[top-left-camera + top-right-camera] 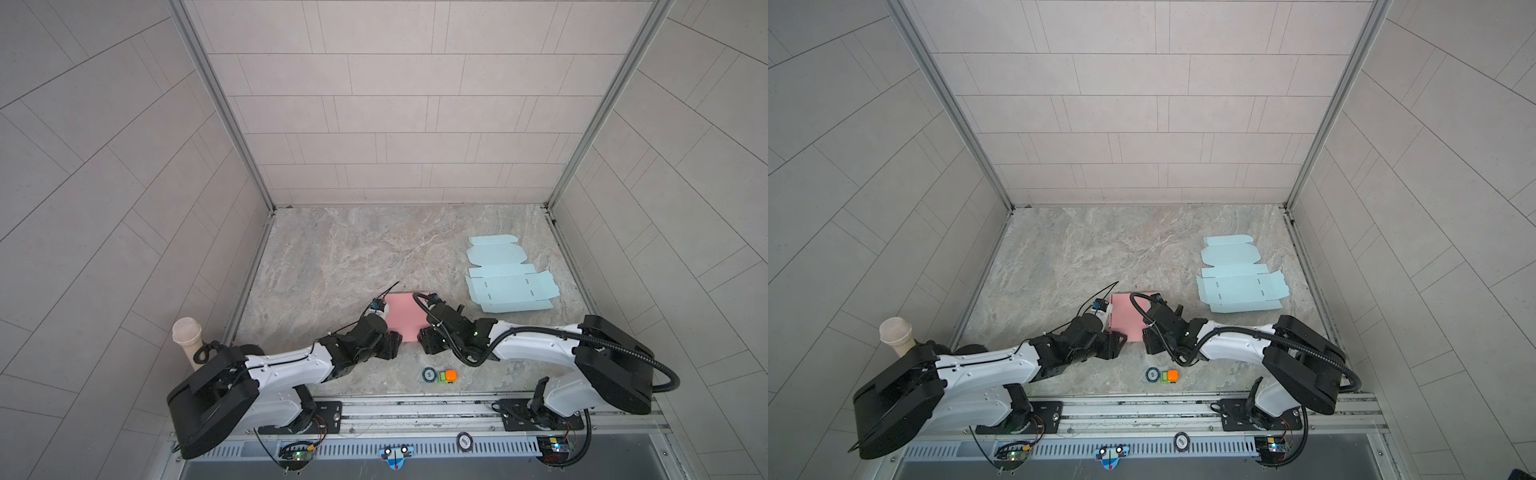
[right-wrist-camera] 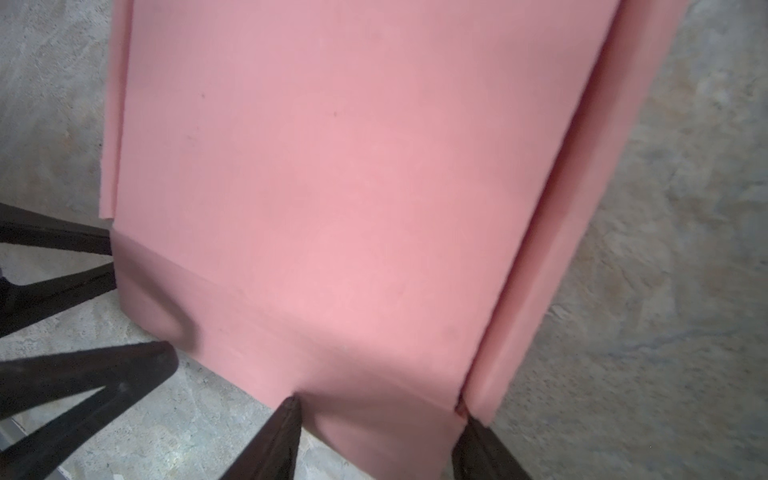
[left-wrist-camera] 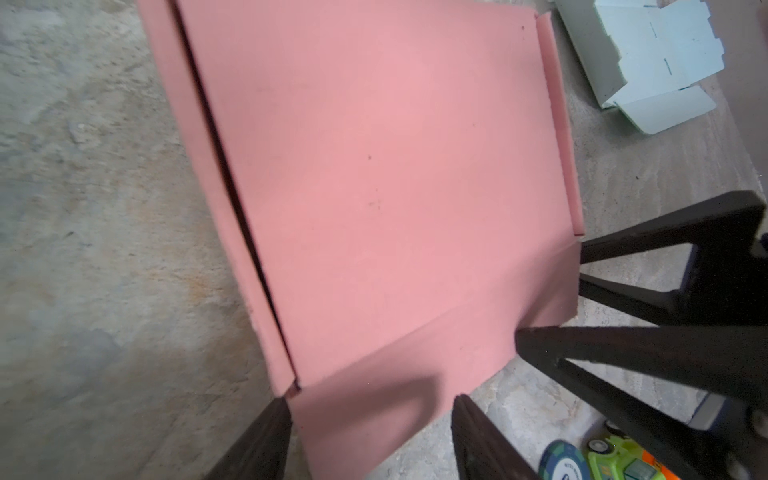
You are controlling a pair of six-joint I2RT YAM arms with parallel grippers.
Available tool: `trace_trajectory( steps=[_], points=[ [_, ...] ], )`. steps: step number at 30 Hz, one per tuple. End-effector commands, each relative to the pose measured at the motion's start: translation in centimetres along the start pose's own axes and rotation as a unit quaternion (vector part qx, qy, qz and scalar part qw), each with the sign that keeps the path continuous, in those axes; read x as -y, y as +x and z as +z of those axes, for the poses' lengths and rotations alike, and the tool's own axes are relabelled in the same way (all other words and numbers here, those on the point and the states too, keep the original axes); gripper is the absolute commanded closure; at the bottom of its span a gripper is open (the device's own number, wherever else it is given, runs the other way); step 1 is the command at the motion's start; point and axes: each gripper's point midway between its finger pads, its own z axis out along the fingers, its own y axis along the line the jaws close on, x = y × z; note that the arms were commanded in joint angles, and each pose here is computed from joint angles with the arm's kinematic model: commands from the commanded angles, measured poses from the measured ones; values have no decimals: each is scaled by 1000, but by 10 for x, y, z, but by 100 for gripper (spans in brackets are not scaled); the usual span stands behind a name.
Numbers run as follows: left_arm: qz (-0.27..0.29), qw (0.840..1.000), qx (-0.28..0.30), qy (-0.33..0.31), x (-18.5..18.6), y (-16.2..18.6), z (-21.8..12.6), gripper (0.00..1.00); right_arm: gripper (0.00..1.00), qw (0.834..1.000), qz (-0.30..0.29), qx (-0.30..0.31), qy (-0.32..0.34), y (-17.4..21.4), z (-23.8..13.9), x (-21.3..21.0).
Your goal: Fold the paper box
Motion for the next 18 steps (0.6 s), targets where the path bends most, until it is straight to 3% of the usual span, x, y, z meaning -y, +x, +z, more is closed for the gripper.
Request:
trace_trajectory(
  steps=[1, 18],
  points=[
    [9, 1000, 2, -3, -2, 2, -3, 35, 42, 1000, -3, 9, 0, -6, 0, -5],
    [17, 1000, 8, -6, -6, -4, -10, 33, 42, 1000, -2, 11, 6, -8, -1, -2]
  ],
)
